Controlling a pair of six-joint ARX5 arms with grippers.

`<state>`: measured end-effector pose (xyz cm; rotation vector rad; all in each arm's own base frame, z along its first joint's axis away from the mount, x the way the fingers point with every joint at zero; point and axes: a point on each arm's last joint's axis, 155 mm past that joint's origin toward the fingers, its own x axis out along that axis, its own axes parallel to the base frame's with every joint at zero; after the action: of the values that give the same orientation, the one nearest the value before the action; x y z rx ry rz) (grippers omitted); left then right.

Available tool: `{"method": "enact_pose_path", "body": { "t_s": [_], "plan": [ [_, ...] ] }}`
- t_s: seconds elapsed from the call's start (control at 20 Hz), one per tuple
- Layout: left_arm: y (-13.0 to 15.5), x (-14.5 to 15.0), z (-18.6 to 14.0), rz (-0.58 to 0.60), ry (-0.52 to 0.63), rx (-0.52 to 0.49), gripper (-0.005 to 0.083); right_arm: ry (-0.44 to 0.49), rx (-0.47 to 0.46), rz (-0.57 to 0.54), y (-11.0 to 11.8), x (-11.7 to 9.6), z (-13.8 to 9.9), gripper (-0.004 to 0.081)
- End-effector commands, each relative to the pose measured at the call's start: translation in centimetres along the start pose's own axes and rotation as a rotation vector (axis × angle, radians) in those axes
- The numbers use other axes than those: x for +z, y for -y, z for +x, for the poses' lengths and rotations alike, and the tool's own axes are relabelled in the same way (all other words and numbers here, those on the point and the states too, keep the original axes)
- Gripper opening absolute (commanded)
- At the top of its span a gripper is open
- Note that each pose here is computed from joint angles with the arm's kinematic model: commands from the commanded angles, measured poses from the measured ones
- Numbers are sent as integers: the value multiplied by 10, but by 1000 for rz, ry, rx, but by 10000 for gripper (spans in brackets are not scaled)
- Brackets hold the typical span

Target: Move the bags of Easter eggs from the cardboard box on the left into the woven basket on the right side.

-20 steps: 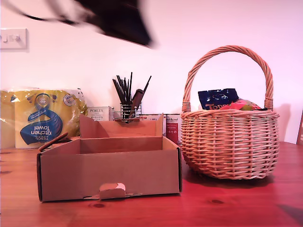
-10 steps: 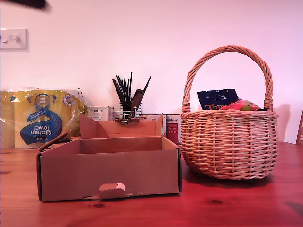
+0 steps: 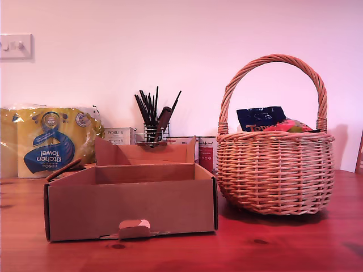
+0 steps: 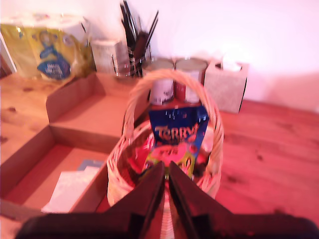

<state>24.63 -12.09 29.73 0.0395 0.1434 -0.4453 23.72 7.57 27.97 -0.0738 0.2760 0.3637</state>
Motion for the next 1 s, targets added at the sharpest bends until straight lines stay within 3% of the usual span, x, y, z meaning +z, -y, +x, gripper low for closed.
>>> {"method": "enact_pose_path", "body": {
  "t_s": [0.0,0.3,0.95],
  "plan": [
    [-1,-13,4,-1,-38,3,-21,-17,8,9,-2,-5,1,-13],
    [0,-37,9,2,-135,3,-21,-79,13,20,-3,-20,2,-13],
    [1,-71,28,7,-278,2,-21,-114,16,27,-4,-29,1,-13]
  ]
}}
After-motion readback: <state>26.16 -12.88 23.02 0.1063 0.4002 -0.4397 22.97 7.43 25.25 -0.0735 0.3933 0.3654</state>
